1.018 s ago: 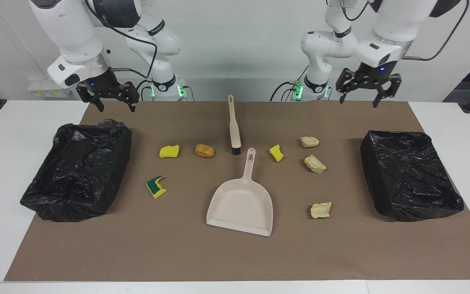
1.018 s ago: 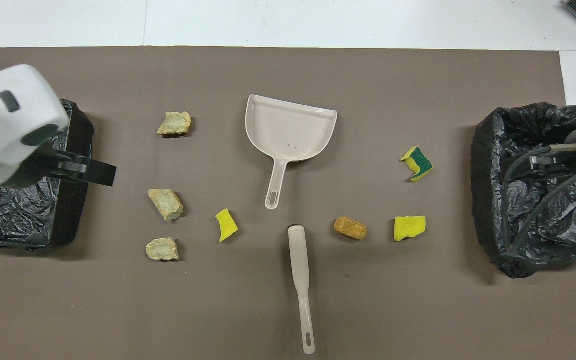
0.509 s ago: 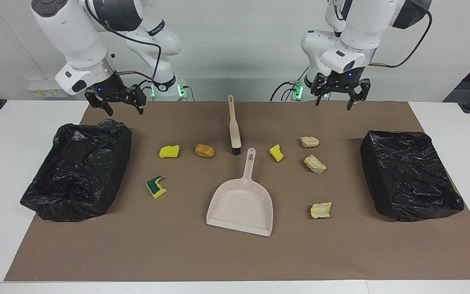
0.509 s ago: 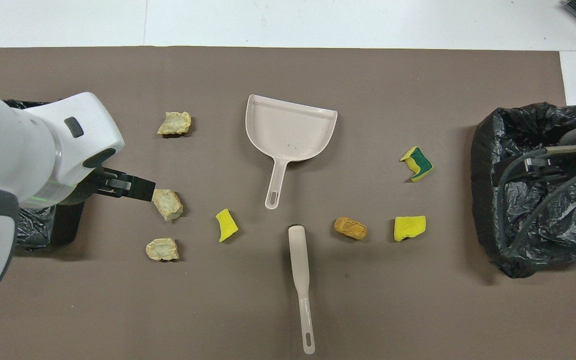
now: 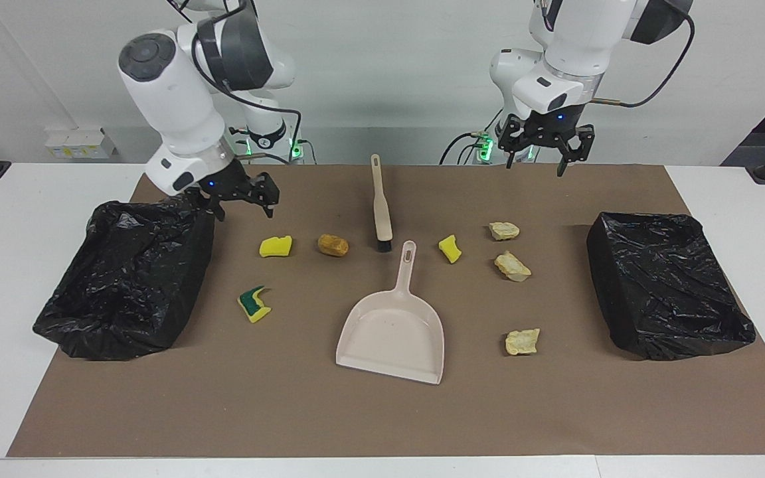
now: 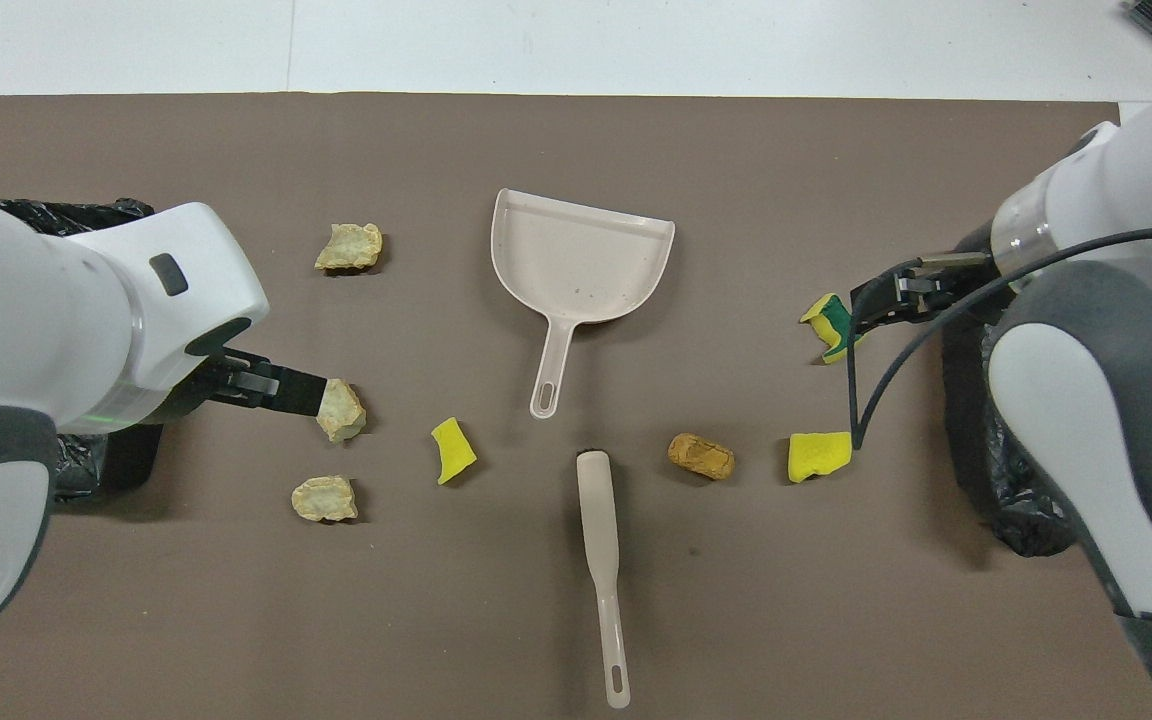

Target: Sweep and dump trash in bin

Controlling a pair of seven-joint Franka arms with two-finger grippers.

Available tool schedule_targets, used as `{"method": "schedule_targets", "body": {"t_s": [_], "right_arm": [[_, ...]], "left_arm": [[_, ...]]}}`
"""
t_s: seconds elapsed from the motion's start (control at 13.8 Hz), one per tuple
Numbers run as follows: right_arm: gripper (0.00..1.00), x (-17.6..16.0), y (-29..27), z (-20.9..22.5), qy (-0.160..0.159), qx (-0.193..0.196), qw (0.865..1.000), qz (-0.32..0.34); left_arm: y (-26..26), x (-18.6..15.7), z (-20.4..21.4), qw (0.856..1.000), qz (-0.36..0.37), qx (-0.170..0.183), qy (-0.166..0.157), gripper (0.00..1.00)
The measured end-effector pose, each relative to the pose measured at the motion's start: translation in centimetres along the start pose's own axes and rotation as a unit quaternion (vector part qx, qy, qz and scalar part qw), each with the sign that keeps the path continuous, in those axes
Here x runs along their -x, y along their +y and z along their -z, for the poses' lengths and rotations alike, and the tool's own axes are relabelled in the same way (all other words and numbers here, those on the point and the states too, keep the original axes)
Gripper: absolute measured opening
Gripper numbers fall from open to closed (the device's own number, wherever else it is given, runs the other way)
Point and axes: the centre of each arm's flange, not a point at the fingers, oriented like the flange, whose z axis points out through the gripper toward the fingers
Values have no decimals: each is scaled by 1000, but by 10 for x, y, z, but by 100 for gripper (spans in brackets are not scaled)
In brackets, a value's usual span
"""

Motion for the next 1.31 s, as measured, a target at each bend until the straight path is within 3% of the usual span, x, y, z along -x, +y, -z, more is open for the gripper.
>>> {"method": "schedule_targets", "body": {"t_s": [0.29, 0.51, 0.95, 1.31], "right_arm": [[100, -17, -79, -46, 23, -12, 1000, -7], [100, -14, -121, -76, 6, -10, 1000, -22], [100, -4, -195, -130, 1, -7, 997, -77], [100, -15, -251, -177, 18, -3, 995, -103]], "left_arm": [[68, 11, -31, 1000, 15, 2, -12, 100], [120, 37, -68, 1000, 17, 9, -13, 100], [209, 106, -143, 1000, -2, 14, -25, 100], [293, 139, -226, 999, 22, 31, -5, 100]]}}
